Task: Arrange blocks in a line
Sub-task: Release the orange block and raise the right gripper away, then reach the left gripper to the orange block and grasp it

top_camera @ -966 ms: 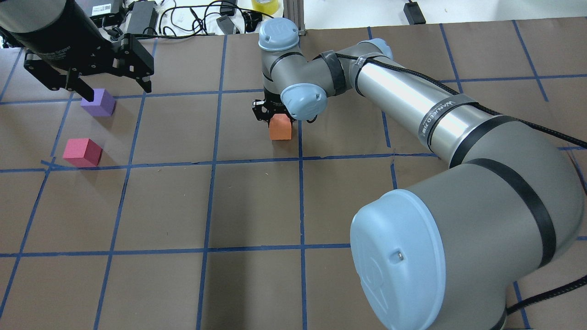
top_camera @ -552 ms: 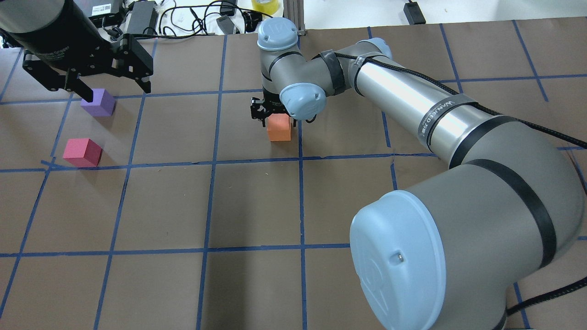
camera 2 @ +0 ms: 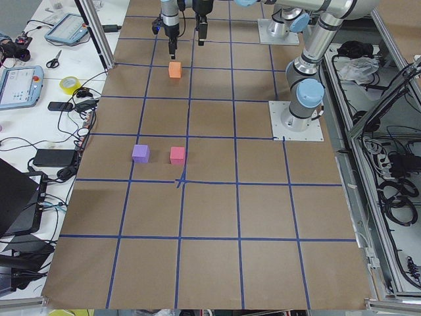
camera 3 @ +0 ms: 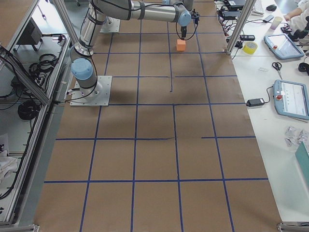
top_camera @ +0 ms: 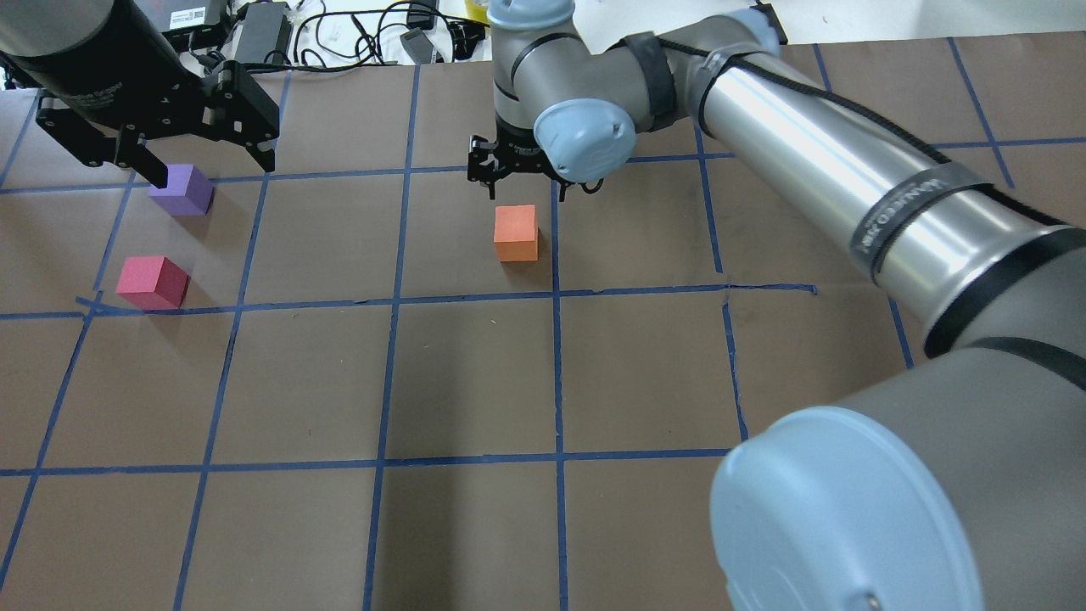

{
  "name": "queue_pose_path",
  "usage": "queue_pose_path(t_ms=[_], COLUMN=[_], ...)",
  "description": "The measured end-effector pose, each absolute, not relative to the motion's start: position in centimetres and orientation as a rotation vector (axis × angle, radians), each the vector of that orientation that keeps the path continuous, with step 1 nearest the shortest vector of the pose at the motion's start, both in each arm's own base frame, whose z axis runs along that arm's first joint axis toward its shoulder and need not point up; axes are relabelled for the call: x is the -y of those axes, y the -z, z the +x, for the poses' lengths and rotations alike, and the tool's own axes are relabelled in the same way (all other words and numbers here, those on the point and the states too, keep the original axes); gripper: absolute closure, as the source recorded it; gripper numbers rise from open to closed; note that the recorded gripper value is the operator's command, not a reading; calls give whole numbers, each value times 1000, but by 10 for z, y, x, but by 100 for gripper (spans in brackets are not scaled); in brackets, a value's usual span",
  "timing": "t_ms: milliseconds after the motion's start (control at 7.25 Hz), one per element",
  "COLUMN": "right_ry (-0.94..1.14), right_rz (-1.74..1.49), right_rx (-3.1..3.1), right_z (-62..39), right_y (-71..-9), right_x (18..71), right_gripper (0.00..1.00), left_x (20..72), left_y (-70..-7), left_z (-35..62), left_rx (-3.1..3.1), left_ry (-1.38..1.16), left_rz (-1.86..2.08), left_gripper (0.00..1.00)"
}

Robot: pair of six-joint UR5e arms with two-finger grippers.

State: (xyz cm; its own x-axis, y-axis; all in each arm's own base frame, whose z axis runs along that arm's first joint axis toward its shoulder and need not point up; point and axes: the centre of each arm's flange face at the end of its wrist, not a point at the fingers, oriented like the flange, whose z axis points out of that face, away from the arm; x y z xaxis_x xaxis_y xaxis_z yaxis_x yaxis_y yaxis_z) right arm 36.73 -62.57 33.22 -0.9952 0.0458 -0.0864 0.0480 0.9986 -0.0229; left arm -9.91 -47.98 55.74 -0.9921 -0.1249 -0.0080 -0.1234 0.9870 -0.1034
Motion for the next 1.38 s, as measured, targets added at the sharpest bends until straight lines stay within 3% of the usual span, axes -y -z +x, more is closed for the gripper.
queue_pose_path(t_ms=[276,690,966,1379], right_ry=[35,70,67,65], right_rz=[72,14,-28,-62], right_rx=[-3070,-3088,-3112,-3143], right_z=[320,240,193,173], right_y=[-403,-451,-453,-446], right_x=[596,533,496,473], right_gripper=[0,0,0,0], left_x=[483,498,562,644], left_y=[-563,-543,-485,-372], left_z=[-90,-86,-97,-182], left_rx=[-3096,-3050,-3134,-3240], left_ry=[152,112,280,512], left_rz=[-131,-191,-316,-130], left_gripper=[0,0,0,0])
